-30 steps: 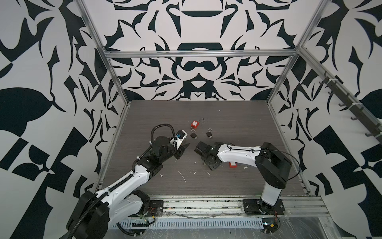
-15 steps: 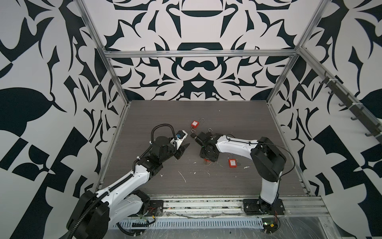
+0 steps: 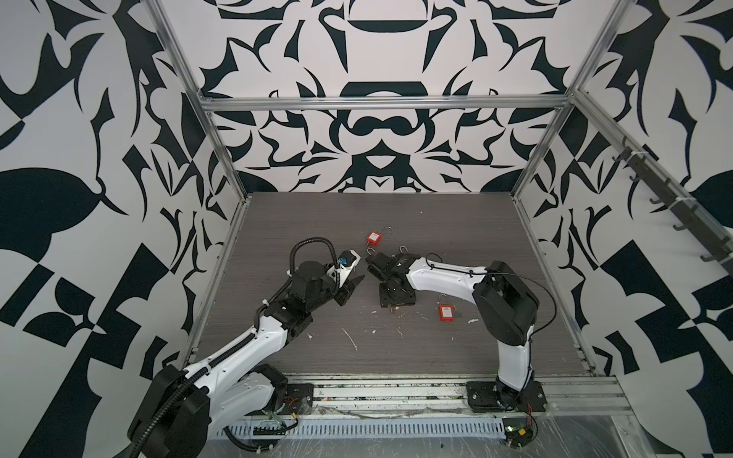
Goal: Lock with the key
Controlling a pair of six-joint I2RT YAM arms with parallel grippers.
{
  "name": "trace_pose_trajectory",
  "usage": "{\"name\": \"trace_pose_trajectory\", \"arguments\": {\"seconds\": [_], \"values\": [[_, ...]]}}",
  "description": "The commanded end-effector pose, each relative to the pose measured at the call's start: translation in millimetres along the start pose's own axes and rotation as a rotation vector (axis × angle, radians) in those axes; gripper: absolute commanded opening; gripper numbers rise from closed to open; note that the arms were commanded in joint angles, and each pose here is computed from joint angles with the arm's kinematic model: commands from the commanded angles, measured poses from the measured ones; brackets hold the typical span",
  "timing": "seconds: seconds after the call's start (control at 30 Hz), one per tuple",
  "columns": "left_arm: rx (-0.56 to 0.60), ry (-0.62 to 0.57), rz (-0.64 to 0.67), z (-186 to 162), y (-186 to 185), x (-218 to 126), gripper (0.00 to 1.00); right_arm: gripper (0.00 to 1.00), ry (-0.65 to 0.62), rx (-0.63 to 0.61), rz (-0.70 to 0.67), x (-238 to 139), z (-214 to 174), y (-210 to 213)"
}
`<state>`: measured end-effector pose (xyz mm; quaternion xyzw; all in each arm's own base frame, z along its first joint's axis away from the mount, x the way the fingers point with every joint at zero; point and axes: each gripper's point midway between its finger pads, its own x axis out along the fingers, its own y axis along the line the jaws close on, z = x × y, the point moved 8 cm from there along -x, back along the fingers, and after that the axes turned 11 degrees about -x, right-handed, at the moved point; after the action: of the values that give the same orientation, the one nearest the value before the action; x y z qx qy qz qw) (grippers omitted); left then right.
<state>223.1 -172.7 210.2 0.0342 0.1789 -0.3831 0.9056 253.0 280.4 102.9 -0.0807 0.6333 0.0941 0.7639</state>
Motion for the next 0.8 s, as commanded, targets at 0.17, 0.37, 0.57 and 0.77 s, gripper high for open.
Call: {"name": "trace_pose_trajectory", "arguments": {"seconds": [0.17,0.37,0.57,0.77], "values": [[0.016,-0.007,-0.018,0.1,-2.0,-3.2,0.5,0.54,-0.054,0.04,-0.005,-3.7,5.1,3.0],[0.016,0.01,-0.041,-2.3,-3.6,-0.6,0.51,0.46,-0.073,-0.052,0.029,-6.5,3.9,5.1],[0.033,0.022,-0.068,-2.3,-5.1,3.0,0.52,0.36,-0.169,-0.276,0.047,-33.0,3.0,-0.7],[0.053,0.04,-0.096,-0.5,-7.1,5.3,0.53,0.26,-0.264,-0.618,0.177,-62.3,-5.4,2.1]]}}
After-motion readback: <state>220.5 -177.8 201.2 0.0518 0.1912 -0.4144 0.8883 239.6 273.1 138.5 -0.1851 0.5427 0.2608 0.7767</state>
